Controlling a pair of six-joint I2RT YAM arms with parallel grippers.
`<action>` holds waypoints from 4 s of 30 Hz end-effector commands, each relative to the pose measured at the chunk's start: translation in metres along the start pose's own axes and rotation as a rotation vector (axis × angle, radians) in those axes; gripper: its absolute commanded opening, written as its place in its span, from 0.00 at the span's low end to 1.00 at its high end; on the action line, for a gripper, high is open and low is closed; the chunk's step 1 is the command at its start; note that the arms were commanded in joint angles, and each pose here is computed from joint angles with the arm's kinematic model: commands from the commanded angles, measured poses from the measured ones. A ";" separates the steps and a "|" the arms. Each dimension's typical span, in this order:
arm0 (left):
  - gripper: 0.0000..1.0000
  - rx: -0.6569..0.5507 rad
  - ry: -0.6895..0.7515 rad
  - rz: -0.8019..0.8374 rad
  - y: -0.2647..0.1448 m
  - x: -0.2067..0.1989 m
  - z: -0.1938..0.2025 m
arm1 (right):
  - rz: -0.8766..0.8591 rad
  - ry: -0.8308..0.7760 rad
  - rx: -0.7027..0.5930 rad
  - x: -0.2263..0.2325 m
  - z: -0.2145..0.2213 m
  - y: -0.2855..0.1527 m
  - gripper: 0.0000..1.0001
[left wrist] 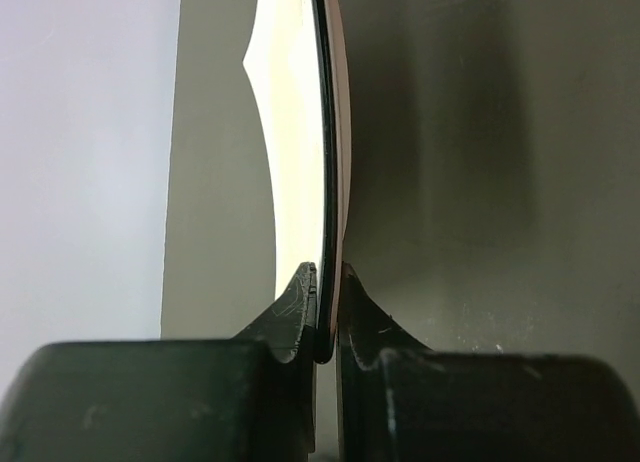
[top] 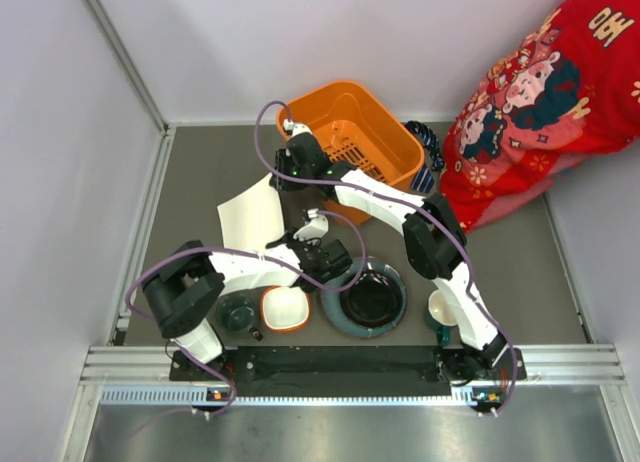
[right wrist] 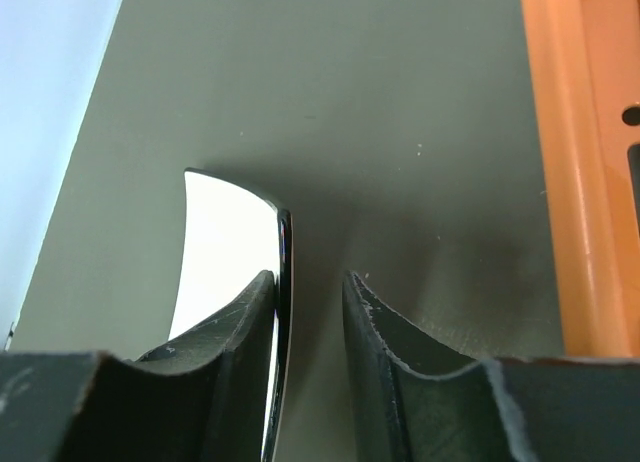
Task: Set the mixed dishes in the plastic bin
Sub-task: Pick up the plate at the center of the board.
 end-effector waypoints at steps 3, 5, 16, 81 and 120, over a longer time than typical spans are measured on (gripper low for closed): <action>0.00 -0.136 -0.162 -0.122 -0.003 0.017 -0.027 | 0.028 -0.035 0.008 -0.008 -0.008 -0.018 0.33; 0.00 -0.144 -0.167 -0.132 -0.004 0.019 -0.027 | 0.024 -0.041 0.019 -0.008 -0.004 -0.018 0.34; 0.00 -0.186 -0.216 -0.170 -0.006 0.026 -0.032 | -0.024 -0.067 0.077 -0.005 0.006 -0.018 0.47; 0.00 -0.196 -0.183 -0.137 -0.016 0.009 -0.022 | -0.439 -0.159 0.100 0.058 -0.009 -0.024 0.55; 0.00 -0.243 -0.203 -0.157 -0.031 0.011 -0.023 | -0.448 -0.141 0.159 0.060 0.015 -0.010 0.00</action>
Point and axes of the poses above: each gripper's point midway between its finger pads, its own y axis out along the fingers, its own x axis along the line the jaws close on, z = x × y, the point moved 6 cm from there along -y, back along the fingers, and after that the axes turned 12 degrees about -y, right-handed, at the moved point
